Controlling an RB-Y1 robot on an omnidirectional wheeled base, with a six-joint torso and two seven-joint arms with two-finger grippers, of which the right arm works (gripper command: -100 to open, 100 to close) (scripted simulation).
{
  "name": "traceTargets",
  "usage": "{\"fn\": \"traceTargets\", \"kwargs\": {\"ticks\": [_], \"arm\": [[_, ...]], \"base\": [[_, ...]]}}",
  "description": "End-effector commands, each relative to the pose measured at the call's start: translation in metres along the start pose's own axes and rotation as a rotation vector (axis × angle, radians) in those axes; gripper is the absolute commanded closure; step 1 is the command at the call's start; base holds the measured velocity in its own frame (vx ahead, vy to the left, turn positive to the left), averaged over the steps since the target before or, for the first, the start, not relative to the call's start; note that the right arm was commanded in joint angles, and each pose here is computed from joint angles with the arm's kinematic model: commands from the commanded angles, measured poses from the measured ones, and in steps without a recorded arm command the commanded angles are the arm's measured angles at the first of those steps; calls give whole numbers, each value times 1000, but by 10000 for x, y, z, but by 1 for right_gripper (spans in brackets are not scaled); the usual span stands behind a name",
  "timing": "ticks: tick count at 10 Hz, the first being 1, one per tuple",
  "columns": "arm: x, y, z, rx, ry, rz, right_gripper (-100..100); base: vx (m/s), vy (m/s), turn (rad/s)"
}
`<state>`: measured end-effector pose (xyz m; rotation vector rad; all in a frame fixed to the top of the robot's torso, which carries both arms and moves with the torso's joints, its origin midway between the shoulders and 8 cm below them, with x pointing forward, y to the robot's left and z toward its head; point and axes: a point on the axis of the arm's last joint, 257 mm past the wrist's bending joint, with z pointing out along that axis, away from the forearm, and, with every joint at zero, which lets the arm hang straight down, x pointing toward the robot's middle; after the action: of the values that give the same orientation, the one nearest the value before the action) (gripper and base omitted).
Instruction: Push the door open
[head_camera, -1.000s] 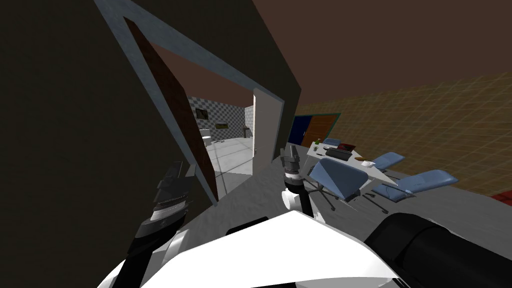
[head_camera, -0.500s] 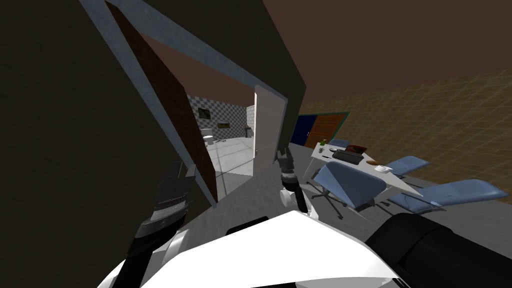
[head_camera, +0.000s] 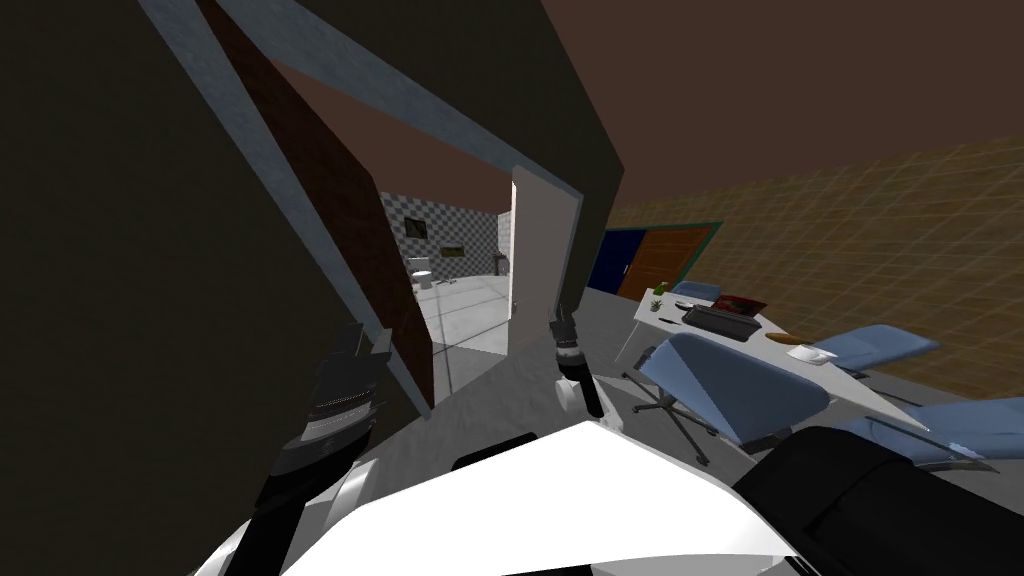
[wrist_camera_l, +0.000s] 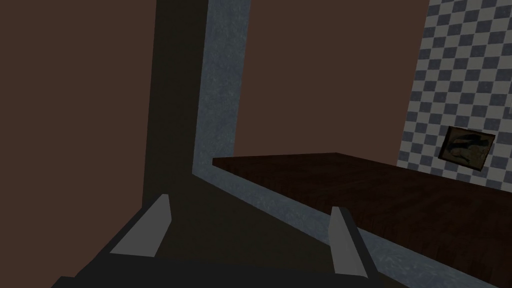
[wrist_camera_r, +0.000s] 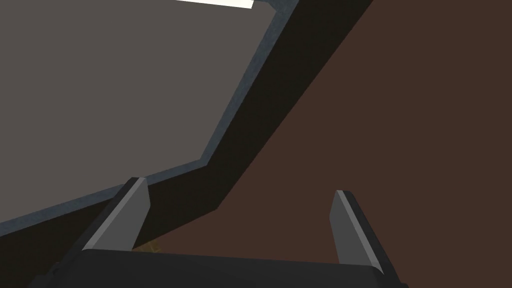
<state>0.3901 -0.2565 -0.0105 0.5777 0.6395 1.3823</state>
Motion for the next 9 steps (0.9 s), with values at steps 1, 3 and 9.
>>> {"fn": "traceTargets", "kwargs": {"ticks": [1, 3, 9], "arm": [[4, -108, -26, 21, 3, 2, -100], [31, -334, -69, 56, 11, 6, -100], [85, -840, -207, 143, 27, 16, -100]], "base": [[60, -42, 28], [51, -54, 72], [63, -58, 68]]}}
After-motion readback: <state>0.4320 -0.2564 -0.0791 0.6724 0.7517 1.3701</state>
